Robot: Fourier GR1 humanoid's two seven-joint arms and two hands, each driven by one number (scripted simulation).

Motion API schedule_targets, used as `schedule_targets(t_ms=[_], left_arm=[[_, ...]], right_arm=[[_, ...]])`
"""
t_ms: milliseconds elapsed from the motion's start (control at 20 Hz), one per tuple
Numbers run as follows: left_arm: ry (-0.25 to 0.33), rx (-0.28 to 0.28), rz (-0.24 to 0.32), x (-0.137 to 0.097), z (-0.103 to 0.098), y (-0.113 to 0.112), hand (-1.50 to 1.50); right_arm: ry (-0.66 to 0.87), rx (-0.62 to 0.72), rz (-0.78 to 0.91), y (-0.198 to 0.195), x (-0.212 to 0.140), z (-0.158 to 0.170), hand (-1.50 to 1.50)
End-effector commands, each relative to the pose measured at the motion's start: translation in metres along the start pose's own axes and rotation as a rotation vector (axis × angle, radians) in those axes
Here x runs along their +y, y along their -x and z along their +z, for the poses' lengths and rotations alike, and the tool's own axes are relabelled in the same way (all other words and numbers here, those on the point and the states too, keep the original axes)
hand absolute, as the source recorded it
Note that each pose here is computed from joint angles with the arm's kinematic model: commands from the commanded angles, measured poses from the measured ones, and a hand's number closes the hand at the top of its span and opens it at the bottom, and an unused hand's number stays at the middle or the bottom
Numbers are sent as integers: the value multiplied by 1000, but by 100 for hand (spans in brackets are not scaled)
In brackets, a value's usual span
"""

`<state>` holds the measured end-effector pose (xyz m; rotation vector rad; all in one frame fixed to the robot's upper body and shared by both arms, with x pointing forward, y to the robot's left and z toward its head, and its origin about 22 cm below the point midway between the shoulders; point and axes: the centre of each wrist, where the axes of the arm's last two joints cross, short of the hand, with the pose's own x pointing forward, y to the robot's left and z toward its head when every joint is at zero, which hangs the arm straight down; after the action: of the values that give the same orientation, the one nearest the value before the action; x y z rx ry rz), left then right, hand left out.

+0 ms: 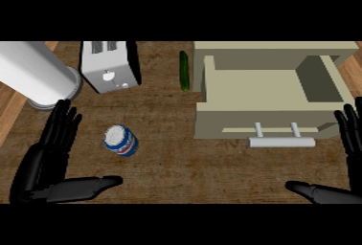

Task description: Pick up the can, place it into the drawer and close the drawer

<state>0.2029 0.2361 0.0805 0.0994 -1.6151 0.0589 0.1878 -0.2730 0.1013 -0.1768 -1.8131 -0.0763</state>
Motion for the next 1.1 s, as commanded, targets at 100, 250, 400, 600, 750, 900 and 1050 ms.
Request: schedule_targets(t_ms=[100, 250, 400, 600, 750, 900, 1050], left_arm=[[-15, 27, -38, -3, 1, 45, -150], [-29, 49, -43, -9, -9, 61, -150], [-25, 46, -60, -11, -8, 73, -150], [-64, 105, -43, 6, -4, 108, -150], [-80, 109, -54, 2, -2, 122, -150], [-87, 111, -55, -12, -14, 133, -150], [-108, 113, -36, 7, -20, 143, -150]], right_arm=[[-3, -8, 4, 8, -3, 16, -150], [-22, -23, 18, -9, -20, 13, -150], [-2, -33, 4, -14, -22, -10, -150], [14, -8, -3, -17, -18, 3, -150], [0, -23, 29, -6, -39, 7, -150], [7, -24, -1, -16, -38, 0, -150], [12, -11, 12, -11, -33, 13, -150]])
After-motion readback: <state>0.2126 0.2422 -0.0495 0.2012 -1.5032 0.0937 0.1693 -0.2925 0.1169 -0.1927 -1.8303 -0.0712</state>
